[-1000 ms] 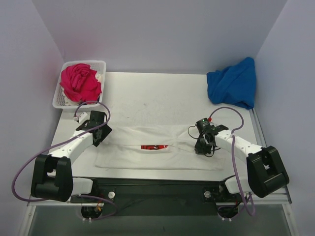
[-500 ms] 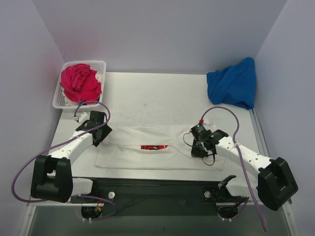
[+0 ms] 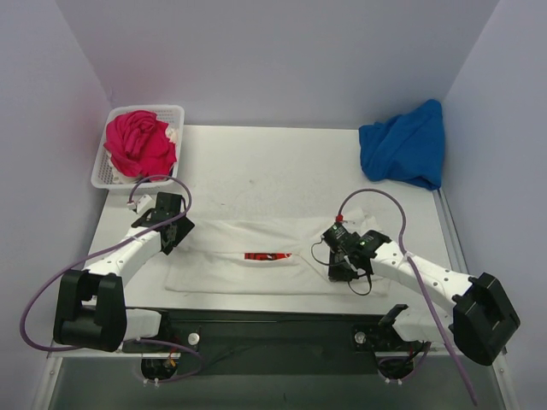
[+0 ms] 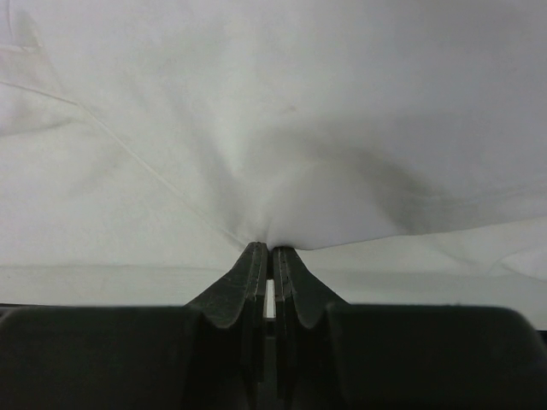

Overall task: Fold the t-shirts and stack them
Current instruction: Fold the tshirt

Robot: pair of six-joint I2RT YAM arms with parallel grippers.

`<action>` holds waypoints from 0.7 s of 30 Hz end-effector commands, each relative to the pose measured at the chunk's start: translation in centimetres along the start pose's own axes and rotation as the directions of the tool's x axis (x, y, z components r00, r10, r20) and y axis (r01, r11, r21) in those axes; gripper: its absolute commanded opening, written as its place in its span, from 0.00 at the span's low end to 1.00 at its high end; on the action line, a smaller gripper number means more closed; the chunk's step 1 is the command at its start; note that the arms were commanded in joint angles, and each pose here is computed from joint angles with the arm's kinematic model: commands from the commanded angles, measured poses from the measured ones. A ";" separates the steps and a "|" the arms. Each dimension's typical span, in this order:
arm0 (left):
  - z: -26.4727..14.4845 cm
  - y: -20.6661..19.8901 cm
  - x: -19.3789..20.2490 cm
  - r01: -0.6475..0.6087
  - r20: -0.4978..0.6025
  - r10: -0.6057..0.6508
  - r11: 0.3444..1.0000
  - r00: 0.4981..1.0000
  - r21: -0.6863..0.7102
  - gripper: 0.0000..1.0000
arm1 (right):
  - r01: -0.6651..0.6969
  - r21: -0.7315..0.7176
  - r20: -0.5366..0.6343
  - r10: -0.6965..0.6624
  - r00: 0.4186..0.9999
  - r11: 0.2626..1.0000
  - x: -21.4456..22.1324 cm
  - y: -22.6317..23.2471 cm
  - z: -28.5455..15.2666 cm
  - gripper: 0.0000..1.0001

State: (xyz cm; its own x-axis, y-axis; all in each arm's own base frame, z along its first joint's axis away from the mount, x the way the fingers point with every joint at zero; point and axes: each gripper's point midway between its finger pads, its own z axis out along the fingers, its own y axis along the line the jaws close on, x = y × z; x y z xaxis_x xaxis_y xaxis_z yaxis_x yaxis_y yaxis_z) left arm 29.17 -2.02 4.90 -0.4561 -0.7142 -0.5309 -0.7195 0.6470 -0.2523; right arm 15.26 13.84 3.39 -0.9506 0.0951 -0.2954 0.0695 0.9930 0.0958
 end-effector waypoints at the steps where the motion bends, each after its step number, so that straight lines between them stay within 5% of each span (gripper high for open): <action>1: -0.8 -1.6 -1.6 0.012 0.043 -0.014 0.999 0.999 0.049 0.74 | 0.023 0.052 -0.021 -0.022 1.000 0.998 1.0 -1.5 -0.6 0.00; 5: -0.7 -1.8 -1.7 0.012 0.046 -0.015 0.999 0.999 0.053 0.74 | 0.037 0.071 -0.059 -0.033 0.998 0.997 1.9 -2.0 -0.2 0.00; 9: -0.9 -2.1 -2.0 0.009 0.052 -0.013 0.998 0.999 0.060 0.74 | 0.043 0.095 -0.038 -0.039 0.999 0.995 1.2 -2.2 -0.8 0.33; 12: -1.2 -2.7 -2.5 -0.006 0.064 0.001 0.997 0.998 0.079 0.74 | 0.022 0.098 0.047 -0.027 0.999 0.995 -0.6 -2.2 -2.2 0.43; 21: -1.6 -3.7 -2.5 -0.053 0.063 0.045 0.990 0.997 0.134 0.74 | -0.187 0.271 0.197 0.135 0.971 0.944 -7.5 -6.4 -3.3 0.49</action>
State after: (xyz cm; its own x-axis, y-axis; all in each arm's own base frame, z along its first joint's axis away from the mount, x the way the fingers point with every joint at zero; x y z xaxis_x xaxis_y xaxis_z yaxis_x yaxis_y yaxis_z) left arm 30.38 -2.24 6.11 -0.4740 -0.6803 -0.5590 -0.6753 0.6883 -0.2649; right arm 19.15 10.00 7.55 -0.8798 0.1906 -0.4354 0.2113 0.9774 0.0007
